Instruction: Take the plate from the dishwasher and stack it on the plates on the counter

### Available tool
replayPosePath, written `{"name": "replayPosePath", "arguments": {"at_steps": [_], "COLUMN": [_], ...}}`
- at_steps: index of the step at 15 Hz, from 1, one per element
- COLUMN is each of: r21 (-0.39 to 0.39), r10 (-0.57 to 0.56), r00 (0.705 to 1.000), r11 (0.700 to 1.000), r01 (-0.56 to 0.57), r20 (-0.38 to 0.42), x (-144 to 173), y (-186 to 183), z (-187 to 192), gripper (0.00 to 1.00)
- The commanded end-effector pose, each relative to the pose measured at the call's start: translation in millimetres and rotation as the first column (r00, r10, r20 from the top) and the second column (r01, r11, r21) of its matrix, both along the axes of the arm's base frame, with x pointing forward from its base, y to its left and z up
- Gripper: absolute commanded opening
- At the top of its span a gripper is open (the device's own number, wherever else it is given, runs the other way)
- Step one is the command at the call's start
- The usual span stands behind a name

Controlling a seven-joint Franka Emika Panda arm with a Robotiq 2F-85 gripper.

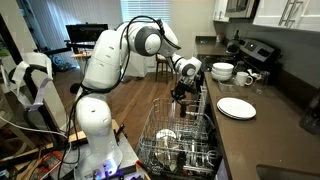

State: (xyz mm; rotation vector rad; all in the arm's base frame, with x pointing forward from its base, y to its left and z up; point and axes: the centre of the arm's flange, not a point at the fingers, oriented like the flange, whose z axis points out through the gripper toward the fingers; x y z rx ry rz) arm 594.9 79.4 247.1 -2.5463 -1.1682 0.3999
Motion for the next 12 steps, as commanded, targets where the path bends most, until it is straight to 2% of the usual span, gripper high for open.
{"name": "replayPosePath", "arguments": {"at_steps": [1,5,9,12], "r21": [-0.018,-0.045,-0.131,-0.229], "r10": [0.018,0.042,0.063,0.074], "r00": [1.000,0.999,0.995,0.988], "r11": [1.000,0.998,0.990,0.972], "r01": [-0.018,-0.041,-0.052,-0.042], "r20": [0.024,0.030,0.082,0.133], "x": [-12.8,-24.3,-41.4,-55.9], "y": [12.3,28.2,47.1,60.1], "z": [45.1,80.8,112.0,127.5], "gripper": [0.05,0.05,0.05,0.05]}}
